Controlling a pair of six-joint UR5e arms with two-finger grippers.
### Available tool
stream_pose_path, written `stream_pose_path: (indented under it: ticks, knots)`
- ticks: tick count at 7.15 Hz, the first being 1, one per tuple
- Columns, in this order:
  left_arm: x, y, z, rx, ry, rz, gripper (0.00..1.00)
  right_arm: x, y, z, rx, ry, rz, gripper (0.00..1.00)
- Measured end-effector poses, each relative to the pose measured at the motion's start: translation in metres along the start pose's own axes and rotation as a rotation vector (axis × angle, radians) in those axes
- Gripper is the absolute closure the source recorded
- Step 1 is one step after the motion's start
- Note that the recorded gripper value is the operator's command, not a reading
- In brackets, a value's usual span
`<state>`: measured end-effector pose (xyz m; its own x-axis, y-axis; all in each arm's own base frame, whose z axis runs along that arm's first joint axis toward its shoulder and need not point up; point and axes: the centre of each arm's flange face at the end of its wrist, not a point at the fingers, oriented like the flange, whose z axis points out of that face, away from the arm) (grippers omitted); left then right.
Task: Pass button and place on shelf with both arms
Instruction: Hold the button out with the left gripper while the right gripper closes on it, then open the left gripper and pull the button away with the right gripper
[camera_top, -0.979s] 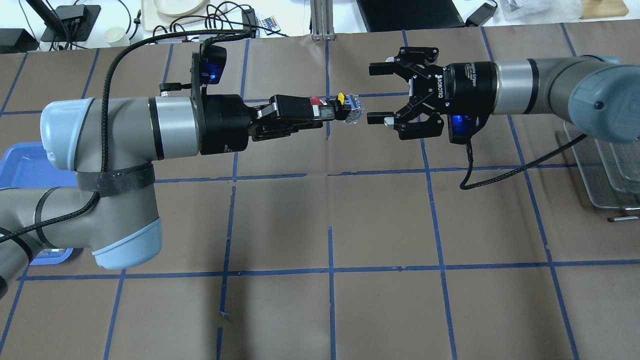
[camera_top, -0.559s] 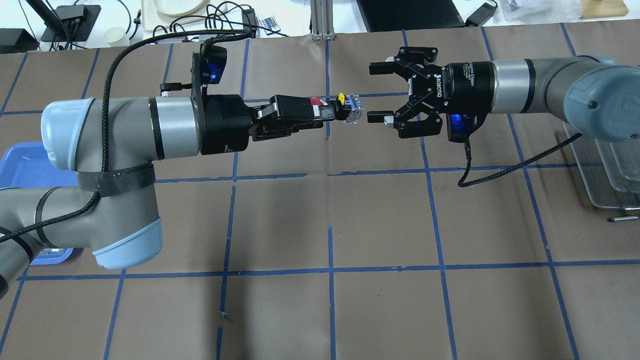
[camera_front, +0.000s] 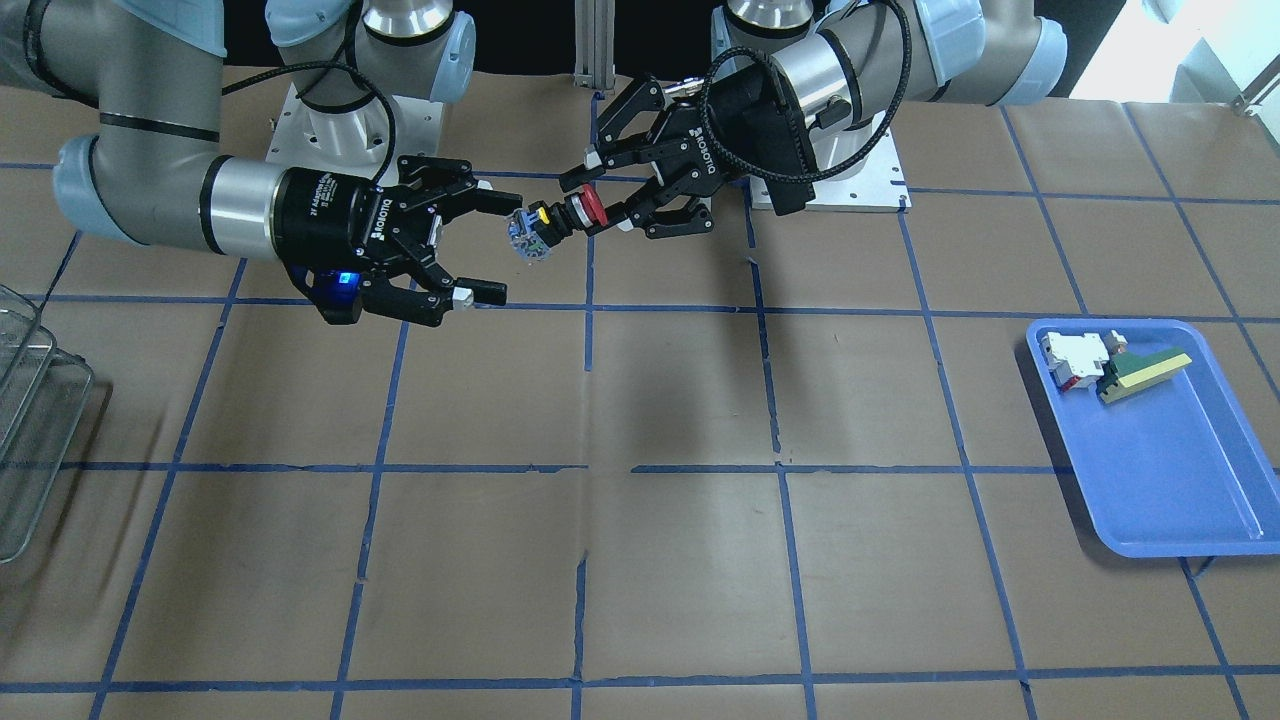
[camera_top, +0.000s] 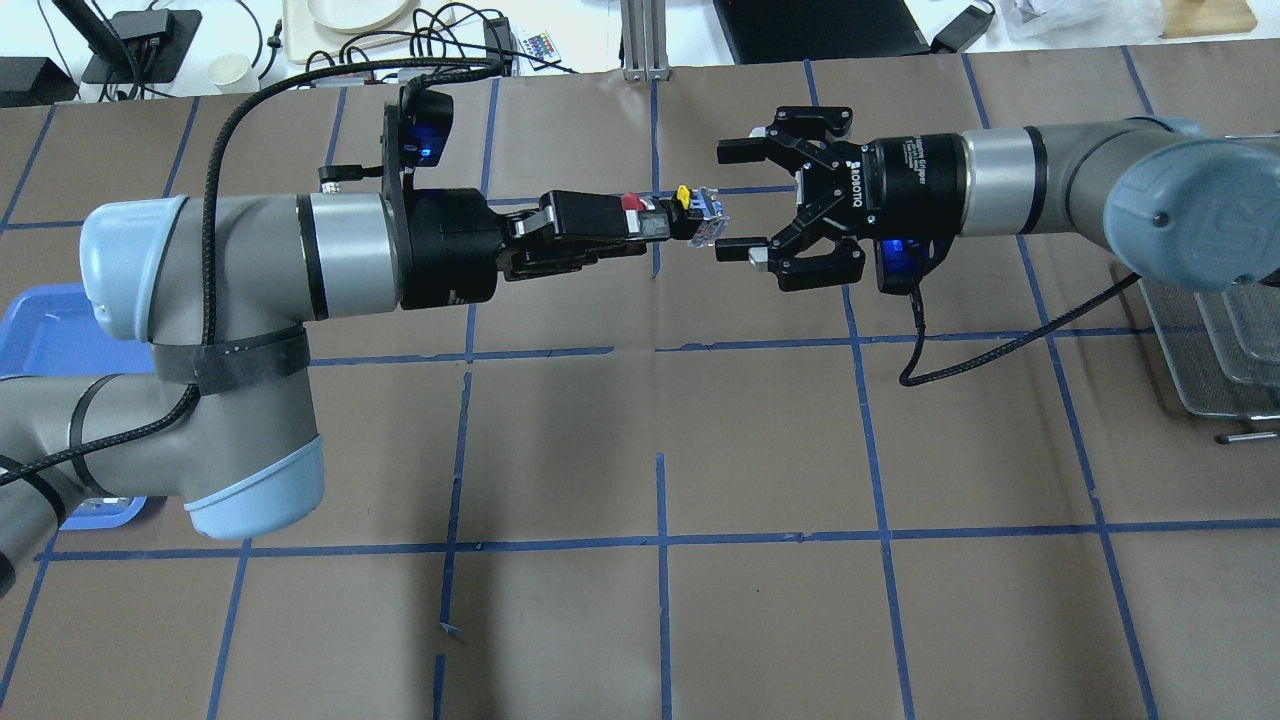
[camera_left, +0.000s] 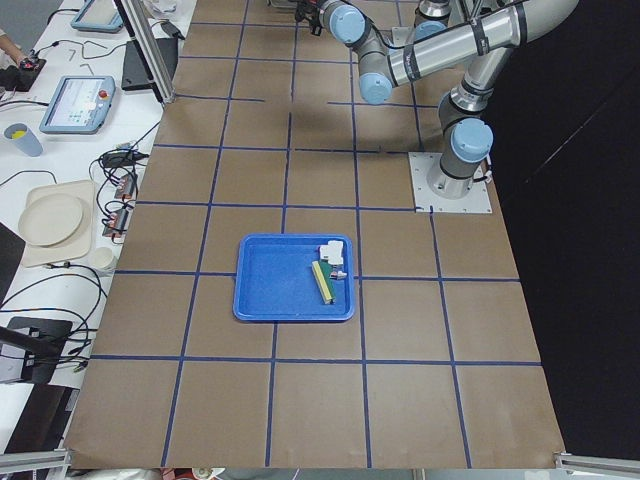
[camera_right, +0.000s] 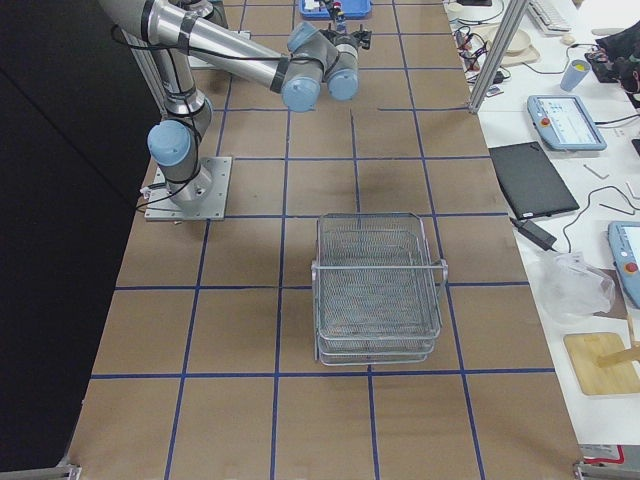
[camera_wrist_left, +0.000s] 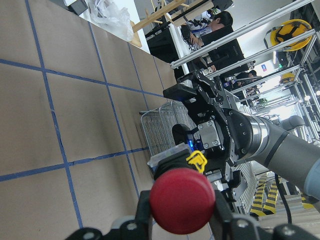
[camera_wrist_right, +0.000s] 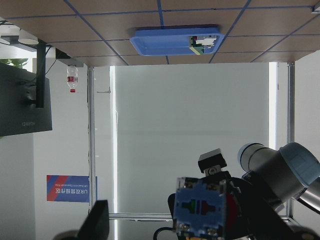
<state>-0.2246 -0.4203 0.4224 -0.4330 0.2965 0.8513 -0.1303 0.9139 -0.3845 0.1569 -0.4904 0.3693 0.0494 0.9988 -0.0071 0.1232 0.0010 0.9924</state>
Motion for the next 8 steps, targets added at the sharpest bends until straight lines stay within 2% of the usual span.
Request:
stream_pose_path:
  ticks: [2,3,4,6,7,8]
  knots:
    - [0.0004,0.0002,-0.0002,0.002,0.001,0.005,0.90,0.0037,0.0018,0.0053,0.007,0.017,0.002,0.00]
    - [0.0001,0.0006,-0.0001,0.002,0.001,0.006,0.90,0.0048,0.0035,0.0061,0.008,0.019,0.001,0.03]
    - [-0.0001,0.0008,-0.0001,0.002,0.001,0.007,0.90,0.0051,0.0049,0.0067,0.009,0.021,-0.001,0.13]
    - [-0.0002,0.0011,-0.0001,0.003,0.001,0.009,0.90,0.0046,0.0067,0.0071,0.009,0.022,-0.008,0.59]
    - [0.0001,0.0011,-0.0002,0.004,0.001,0.011,0.90,0.0045,0.0070,0.0072,0.008,0.022,-0.011,0.75]
    - [0.0001,0.0013,-0.0003,0.005,0.002,0.013,0.90,0.0040,0.0070,0.0064,0.008,0.020,-0.012,0.86]
